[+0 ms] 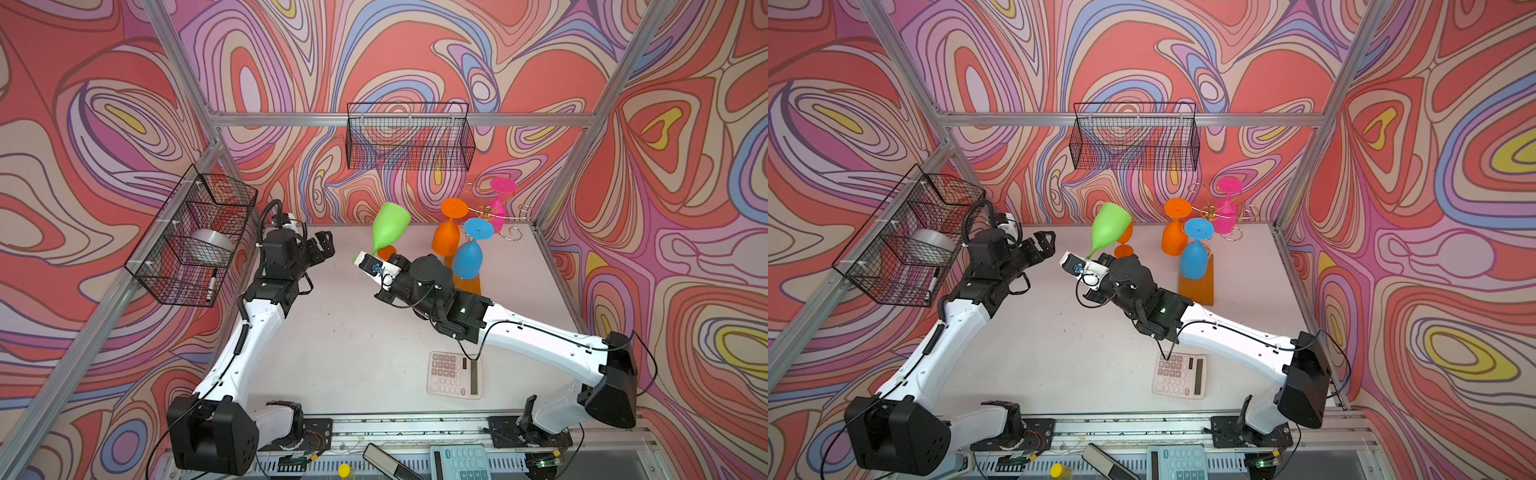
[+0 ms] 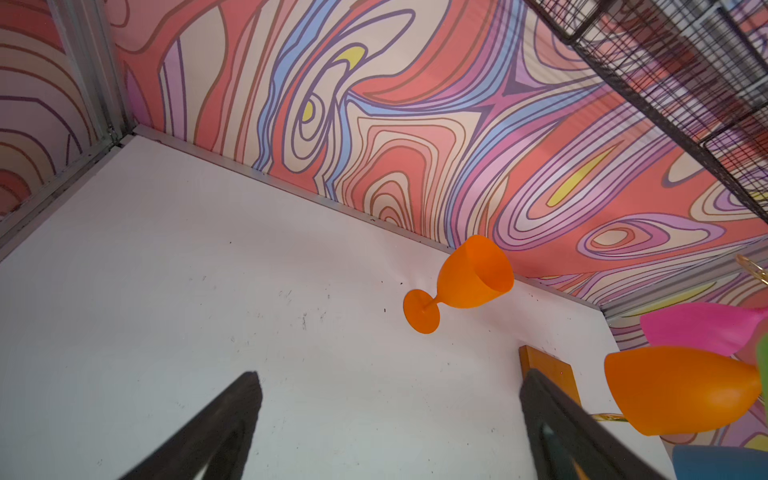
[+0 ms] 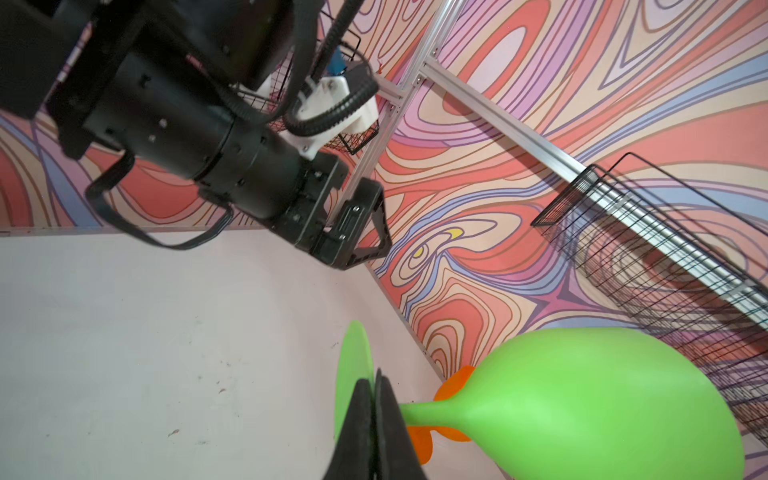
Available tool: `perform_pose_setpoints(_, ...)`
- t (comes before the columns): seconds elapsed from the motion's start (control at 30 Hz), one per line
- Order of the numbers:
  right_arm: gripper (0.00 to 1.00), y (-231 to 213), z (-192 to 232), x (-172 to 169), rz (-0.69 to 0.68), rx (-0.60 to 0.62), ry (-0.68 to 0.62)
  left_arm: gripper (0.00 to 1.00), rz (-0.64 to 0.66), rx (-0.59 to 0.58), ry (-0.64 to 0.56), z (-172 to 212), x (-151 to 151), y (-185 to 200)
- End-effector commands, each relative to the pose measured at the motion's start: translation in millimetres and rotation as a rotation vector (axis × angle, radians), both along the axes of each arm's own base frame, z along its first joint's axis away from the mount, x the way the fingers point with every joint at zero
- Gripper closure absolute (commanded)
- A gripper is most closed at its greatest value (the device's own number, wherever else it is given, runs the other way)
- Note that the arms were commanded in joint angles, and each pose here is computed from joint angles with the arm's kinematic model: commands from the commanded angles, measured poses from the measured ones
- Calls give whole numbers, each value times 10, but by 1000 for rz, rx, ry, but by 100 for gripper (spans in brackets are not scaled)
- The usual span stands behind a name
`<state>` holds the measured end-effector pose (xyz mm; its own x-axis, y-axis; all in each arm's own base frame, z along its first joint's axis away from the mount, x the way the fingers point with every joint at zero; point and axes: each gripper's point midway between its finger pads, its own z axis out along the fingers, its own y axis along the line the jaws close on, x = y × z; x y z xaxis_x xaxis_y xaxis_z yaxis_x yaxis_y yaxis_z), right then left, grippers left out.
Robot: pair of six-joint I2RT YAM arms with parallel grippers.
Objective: Take the wine glass off the wine glass rack
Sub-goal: 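Bring the green glass toward the table center while the left gripper moves to meet it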
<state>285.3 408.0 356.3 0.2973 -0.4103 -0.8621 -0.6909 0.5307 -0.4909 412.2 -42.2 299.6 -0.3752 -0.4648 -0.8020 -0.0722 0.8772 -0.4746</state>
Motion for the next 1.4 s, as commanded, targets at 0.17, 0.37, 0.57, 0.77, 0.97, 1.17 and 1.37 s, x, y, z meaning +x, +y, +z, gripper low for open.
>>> perform_pose_setpoints(0.17, 100, 207, -272, -340, 132, -5, -102, 3, -9, -19, 42, 224, -27, 5)
perform_pose_setpoints(0.37, 100, 317, -584, -421, 136, -64, -142, 3, -32, -59, 65, 327, -18, -51)
perform_pose_setpoints(0.57, 100, 334, -796, -393, 112, -105, -173, 5, -29, -108, 96, 329, -52, -77)
perform_pose_setpoints(0.77, 100, 350, -901, -363, 99, -103, -177, 6, -44, -222, 221, 110, -189, -176)
perform_pose_setpoints(0.97, 100, 362, -995, -338, 90, -111, -184, 8, -76, -351, 372, -143, -425, -307)
perform_pose_setpoints(1.17, 100, 356, -1045, -315, 78, -119, -210, 13, -24, -492, 507, -379, -670, -342)
perform_pose_setpoints(1.37, 100, 335, -1116, -274, 55, -153, -257, 21, 62, -621, 674, -622, -902, -394)
